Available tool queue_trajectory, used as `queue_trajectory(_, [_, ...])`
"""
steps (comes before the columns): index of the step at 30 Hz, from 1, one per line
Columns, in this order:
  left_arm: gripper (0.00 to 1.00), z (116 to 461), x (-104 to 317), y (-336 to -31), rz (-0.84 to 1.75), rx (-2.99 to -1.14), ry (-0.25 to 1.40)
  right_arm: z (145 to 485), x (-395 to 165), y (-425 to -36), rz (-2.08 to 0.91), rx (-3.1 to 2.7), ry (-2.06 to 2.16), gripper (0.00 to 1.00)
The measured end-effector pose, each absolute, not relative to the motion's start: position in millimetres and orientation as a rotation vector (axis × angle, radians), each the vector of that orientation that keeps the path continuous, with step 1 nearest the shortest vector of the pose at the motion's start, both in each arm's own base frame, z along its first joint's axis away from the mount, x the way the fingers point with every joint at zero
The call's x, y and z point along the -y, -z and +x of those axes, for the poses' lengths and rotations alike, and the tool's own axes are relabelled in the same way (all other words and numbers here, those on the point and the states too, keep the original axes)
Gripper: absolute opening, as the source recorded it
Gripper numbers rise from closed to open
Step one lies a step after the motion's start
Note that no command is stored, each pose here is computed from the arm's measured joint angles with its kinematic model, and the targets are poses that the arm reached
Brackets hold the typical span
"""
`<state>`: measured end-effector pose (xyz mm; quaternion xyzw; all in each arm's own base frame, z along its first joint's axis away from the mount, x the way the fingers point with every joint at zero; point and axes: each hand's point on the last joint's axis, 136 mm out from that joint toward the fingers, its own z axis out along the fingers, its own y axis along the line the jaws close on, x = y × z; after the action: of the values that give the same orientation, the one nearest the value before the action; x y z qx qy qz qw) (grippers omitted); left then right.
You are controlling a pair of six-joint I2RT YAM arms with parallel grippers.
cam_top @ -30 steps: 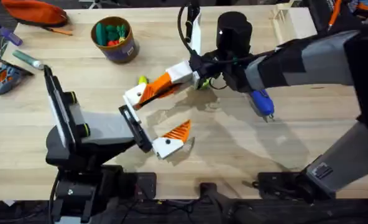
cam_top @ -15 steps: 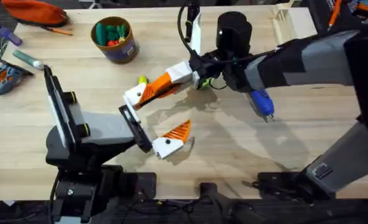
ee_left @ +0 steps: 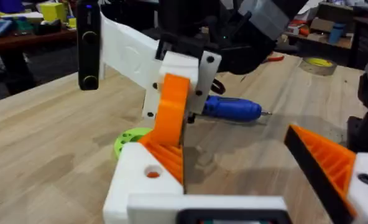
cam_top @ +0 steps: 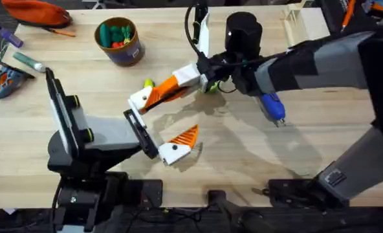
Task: Pick up the gripper from the table and insert it into the empty holder that is missing its gripper. Then pick up a screw, insert it into the mounting hole, and use the screwdriver to tighten it. Finally, clean up the table by picking up the vegetable and placing it into the bucket.
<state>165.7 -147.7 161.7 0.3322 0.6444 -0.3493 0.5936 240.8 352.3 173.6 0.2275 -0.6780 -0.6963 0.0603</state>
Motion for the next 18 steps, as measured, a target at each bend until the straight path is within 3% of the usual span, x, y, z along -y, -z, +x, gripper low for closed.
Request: queue_trajectory(18, [0.986, 166.2, 147.4, -161.6, 0.769, -1.499, 0.81, 241.2, -353.3, -173.1, 0.695, 2.053, 2.113, 0.008])
